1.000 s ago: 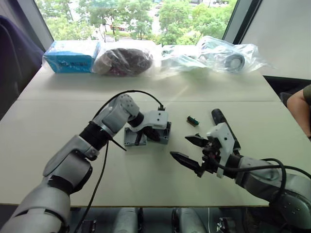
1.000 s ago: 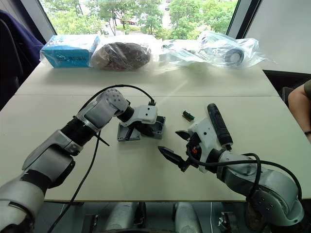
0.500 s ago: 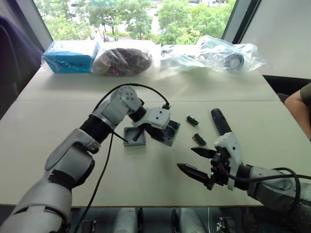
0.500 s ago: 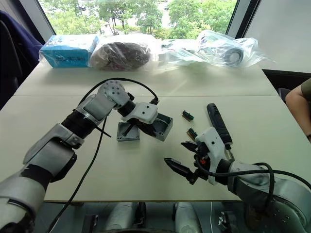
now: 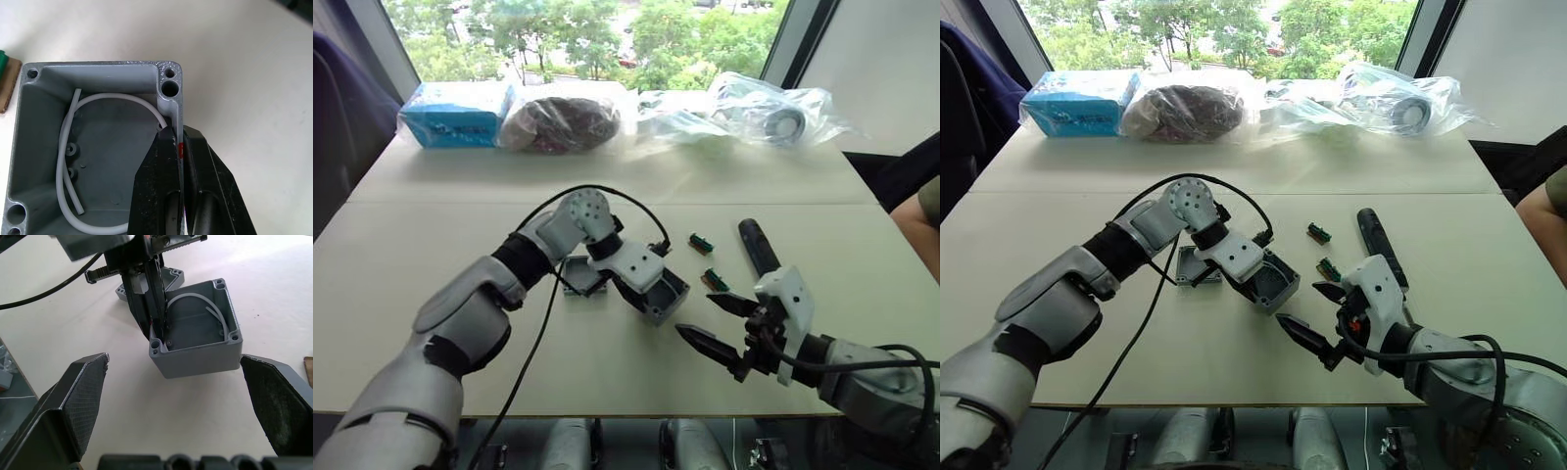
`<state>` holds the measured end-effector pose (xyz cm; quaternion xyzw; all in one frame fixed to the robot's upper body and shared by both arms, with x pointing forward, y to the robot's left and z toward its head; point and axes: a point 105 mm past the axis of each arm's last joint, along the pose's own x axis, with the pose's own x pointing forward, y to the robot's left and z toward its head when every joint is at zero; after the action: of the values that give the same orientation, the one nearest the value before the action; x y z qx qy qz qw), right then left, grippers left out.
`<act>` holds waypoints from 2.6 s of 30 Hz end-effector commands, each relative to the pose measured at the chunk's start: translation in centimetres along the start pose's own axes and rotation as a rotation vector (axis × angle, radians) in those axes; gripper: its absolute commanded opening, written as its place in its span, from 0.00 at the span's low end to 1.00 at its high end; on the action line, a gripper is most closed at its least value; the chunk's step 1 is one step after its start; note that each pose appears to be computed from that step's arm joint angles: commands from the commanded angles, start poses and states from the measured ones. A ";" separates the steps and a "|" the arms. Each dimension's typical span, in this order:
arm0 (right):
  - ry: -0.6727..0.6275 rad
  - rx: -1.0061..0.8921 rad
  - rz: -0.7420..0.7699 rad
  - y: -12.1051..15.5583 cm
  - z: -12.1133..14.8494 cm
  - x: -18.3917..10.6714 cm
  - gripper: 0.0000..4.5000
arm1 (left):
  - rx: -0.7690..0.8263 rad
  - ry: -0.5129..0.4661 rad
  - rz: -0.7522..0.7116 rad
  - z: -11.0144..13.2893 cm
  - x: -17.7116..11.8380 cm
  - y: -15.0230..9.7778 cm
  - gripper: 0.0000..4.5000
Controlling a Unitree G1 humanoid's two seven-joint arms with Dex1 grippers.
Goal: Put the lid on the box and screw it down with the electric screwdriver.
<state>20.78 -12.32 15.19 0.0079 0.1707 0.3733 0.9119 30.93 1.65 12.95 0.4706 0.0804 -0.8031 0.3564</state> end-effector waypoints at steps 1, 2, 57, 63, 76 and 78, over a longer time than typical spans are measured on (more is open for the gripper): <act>-0.051 -0.027 0.013 0.4 1.2 -0.1 1.00 | 0.035 -0.001 0.023 0.6 -0.9 0.4 0.34; -0.050 -0.027 0.016 0.4 1.2 -0.1 1.00 | 0.032 0.000 0.025 0.5 -0.9 0.4 0.42; -0.135 -0.347 0.157 2.2 5.0 4.5 1.00 | -1.633 0.180 0.862 -8.4 -5.9 -8.4 0.31; -0.121 -0.329 0.142 1.7 4.6 4.3 1.00 | -1.664 0.166 0.877 -8.8 -5.0 -8.3 0.01; -0.340 0.106 0.078 -2.2 7.6 5.0 1.00 | -1.215 -0.208 1.247 -5.5 -13.0 -1.7 0.01; -0.370 0.186 0.063 -2.9 8.4 5.6 1.00 | -1.120 -0.260 1.299 -4.5 -14.4 -0.6 0.01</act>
<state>28.68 -9.49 19.89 0.1365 0.0473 0.3839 0.9120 37.56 11.68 18.83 0.0819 0.2130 -0.3197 0.9196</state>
